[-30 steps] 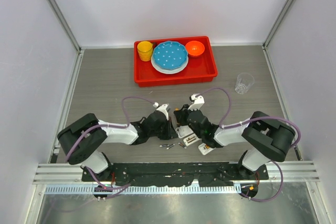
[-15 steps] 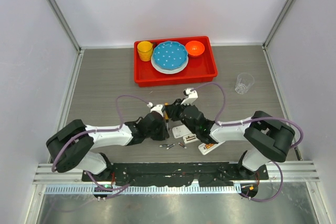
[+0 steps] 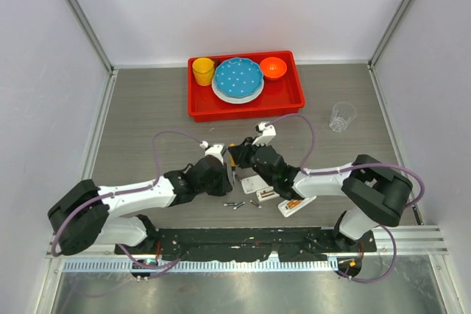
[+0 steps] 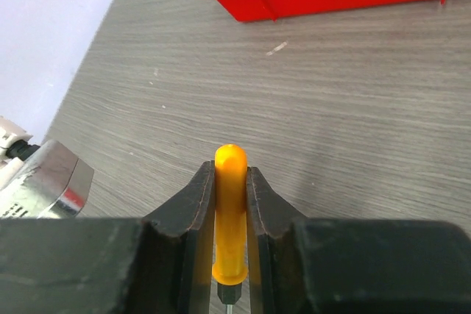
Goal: Unload the batteries from the remote control
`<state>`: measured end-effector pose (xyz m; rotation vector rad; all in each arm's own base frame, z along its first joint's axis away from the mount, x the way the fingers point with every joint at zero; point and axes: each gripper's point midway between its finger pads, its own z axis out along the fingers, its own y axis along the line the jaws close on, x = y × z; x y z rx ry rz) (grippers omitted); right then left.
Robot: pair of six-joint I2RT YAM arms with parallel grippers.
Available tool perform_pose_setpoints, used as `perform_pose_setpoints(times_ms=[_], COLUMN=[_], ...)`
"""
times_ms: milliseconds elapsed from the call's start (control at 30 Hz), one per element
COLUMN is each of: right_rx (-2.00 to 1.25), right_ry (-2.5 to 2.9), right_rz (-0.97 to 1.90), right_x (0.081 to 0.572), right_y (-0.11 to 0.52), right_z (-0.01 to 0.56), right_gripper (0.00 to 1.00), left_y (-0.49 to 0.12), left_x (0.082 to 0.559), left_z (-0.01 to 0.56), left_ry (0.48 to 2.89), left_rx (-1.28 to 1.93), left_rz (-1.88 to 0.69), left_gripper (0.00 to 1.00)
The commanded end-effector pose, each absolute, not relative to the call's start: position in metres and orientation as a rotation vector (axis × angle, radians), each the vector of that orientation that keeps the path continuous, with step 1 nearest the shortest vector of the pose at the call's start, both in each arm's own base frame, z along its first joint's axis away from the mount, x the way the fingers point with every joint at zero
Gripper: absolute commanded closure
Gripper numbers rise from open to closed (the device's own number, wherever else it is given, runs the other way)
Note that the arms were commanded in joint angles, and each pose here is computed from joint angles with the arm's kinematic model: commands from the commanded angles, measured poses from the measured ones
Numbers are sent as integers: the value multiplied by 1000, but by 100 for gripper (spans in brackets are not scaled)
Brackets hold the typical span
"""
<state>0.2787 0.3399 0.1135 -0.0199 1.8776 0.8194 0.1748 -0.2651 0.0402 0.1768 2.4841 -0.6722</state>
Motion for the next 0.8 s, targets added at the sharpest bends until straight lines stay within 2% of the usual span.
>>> perform_pose_setpoints(times_ms=[0,67,100,233,300,467,567,767], right_rx=[57,96,110,152,156,171,156,140], right_ry=[1765,1742,1725,1703,1697,1640,1617,1584], right_rz=[896,922,937,983,1001,1096,1138,1187], right_x=[283,280,277,271,268,258,253,245], right_y=[332,321,315,305,303,300,301,299], right_z=[162,172,178,192,197,224,235,245], right_gripper=[99,99,99,99,99,99,99,99], left_y=[-264,-267,-268,-274,-279,-285,-295,-307], left_x=[187,189,190,188,187,190,191,197], left_z=[79,102,110,148,172,190,196,203], left_ry=[2368,2305,2280,2145,2050,1984,1969,1945], left_rx=[180,182,182,208,222,261,292,308], left_rz=[-704,-784,-818,-977,-1067,-1118,-1157,-1197], left_gripper=[80,68,48,19,13,15,22,44])
